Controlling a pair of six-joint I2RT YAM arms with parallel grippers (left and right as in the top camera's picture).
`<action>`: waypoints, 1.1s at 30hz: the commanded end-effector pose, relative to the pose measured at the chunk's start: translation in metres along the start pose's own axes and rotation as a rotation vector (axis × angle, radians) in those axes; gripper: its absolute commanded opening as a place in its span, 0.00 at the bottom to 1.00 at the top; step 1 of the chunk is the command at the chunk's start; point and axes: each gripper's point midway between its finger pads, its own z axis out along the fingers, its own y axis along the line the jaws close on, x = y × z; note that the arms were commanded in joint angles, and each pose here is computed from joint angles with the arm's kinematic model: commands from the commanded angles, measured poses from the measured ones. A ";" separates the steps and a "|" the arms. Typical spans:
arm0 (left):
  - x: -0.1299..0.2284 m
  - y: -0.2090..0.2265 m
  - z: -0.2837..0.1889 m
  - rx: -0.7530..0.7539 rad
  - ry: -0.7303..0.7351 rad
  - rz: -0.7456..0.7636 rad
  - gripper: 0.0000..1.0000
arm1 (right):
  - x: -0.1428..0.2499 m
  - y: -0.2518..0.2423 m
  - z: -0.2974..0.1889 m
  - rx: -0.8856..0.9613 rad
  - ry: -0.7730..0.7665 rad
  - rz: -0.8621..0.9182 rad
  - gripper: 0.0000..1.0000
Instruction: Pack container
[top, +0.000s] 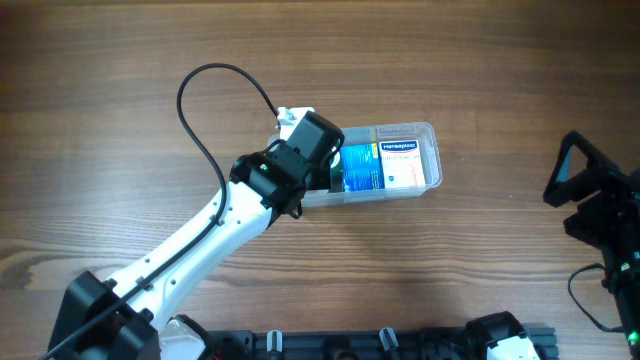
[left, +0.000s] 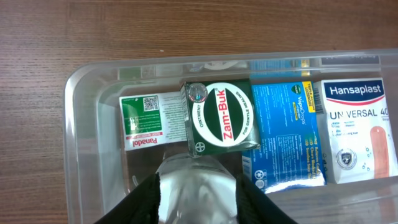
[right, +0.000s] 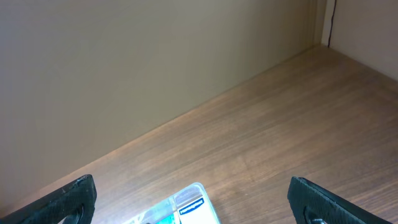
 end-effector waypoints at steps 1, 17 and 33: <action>-0.003 0.001 0.000 -0.016 -0.016 -0.007 0.41 | -0.001 -0.003 0.001 0.016 -0.008 0.007 1.00; -0.073 -0.006 -0.107 0.115 -0.283 0.006 0.85 | -0.001 -0.003 0.001 0.016 -0.008 0.007 1.00; -0.030 0.162 -0.303 -0.100 -0.682 -0.253 1.00 | -0.001 -0.003 0.001 0.016 -0.008 0.008 1.00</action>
